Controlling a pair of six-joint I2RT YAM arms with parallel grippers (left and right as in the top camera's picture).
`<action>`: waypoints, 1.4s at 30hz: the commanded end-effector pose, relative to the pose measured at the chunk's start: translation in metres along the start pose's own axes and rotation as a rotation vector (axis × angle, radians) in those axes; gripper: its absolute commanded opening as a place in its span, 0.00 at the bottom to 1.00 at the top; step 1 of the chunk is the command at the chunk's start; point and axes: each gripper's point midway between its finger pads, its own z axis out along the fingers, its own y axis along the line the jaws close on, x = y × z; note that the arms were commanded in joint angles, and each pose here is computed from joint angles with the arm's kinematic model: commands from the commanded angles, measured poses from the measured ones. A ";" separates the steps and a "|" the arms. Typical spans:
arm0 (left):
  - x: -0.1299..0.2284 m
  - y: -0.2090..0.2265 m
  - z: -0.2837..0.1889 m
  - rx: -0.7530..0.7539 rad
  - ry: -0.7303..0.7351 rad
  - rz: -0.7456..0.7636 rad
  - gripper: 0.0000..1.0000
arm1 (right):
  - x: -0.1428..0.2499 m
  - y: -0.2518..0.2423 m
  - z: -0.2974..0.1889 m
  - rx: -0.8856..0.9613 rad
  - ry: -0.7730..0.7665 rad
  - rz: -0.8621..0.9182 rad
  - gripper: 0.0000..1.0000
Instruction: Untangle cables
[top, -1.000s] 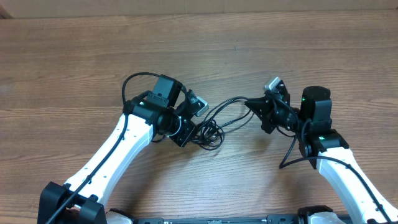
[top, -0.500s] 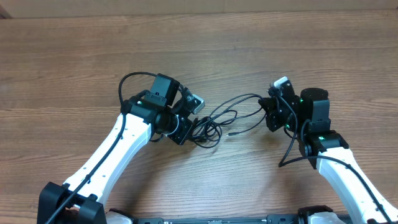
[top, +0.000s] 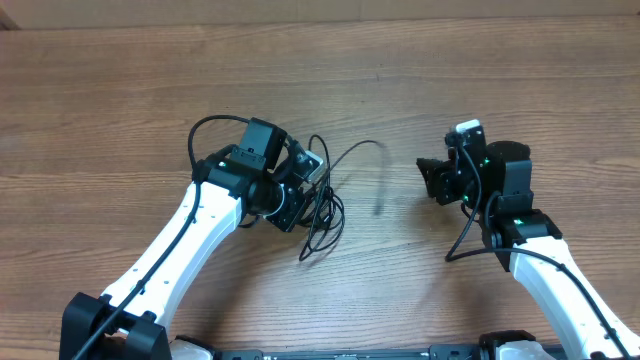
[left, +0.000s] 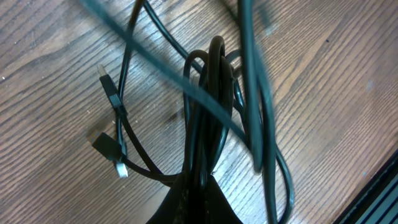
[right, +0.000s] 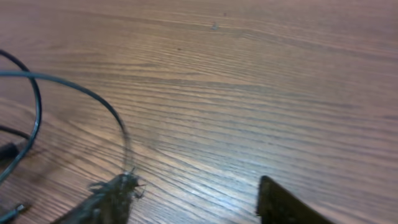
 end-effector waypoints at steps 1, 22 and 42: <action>0.001 0.003 0.002 -0.004 0.005 -0.022 0.04 | -0.014 0.013 -0.006 -0.075 -0.040 0.025 0.76; -0.008 -0.042 -0.004 0.258 -0.077 0.188 0.04 | -0.015 0.107 -0.043 -0.675 -0.051 0.022 1.00; -0.034 -0.079 -0.030 0.437 -0.260 0.489 0.04 | 0.006 0.107 -0.042 -0.658 0.113 0.264 0.72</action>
